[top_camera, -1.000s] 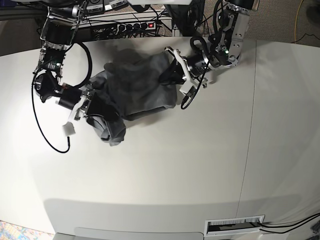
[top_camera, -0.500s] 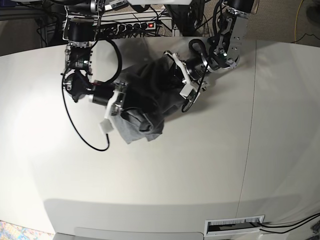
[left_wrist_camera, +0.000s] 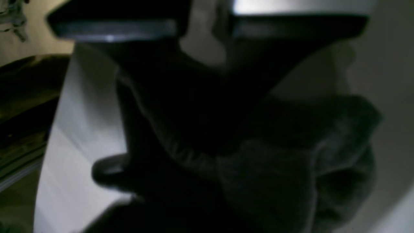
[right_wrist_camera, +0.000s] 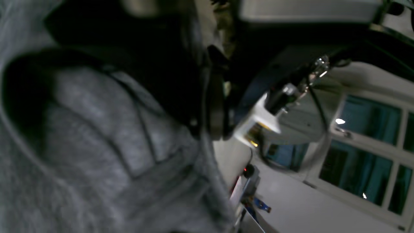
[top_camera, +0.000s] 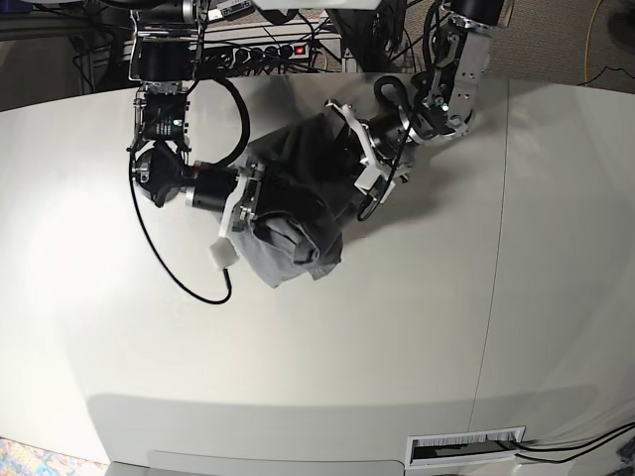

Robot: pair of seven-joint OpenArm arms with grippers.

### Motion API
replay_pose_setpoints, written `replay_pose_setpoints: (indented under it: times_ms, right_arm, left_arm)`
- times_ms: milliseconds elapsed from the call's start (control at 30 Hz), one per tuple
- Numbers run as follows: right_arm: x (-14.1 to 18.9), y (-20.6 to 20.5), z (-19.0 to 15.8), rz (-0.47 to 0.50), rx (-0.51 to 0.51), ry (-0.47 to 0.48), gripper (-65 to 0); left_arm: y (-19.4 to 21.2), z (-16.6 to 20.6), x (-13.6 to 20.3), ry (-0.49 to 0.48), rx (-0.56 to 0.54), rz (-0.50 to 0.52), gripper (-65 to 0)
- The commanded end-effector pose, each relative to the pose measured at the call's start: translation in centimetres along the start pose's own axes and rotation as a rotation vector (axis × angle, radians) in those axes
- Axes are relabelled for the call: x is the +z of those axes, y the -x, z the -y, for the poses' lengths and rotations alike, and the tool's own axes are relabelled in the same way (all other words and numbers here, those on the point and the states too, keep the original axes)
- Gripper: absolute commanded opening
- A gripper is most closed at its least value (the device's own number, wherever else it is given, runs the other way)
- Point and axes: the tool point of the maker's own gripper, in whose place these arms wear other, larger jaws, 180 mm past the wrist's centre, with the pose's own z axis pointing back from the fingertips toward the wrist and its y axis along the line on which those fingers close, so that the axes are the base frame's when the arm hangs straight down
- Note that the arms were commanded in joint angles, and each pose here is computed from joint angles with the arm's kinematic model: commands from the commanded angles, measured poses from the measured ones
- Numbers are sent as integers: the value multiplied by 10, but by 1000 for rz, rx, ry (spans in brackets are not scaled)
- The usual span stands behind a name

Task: Fold the T-shirt properly
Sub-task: 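Fold the other end with the right gripper toward the left gripper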

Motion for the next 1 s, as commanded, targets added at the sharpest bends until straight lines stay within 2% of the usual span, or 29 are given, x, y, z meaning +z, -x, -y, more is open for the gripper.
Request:
replay_pose_setpoints:
  times_ms: [0,100,200,533,700,867,900,967]
  right_arm:
    - [1,-25,-16,54,70,-38,-650]
    - [1,-35,-31,61,143,-48,-650]
    - [2,-39,-38,63,173,-52,-650]
    - [3,-14,-33,44,112,-43,-650]
    - [4,-6,-24,10,116,3,-650]
    - [5,3,-7,-59,138,97,-650]
    - [5,3,-7,-59,139,97,-646]
    - [4,2,-7,-57,141,96,-580]
  left_arm:
    - [49,-24,10,-116,-70,-235,-650]
    - [53,-34,13,-176,-79,-254,-650]
    - [60,-40,15,-203,-106,-283,-650]
    - [60,-42,15,-206,-99,-283,-650]
    - [52,-38,16,-198,-86,-284,-650]
    - [32,-34,21,-202,-120,-299,-650]
    - [27,-33,23,-205,-131,-299,-650]
    - [18,-31,26,-212,-154,-309,-650]
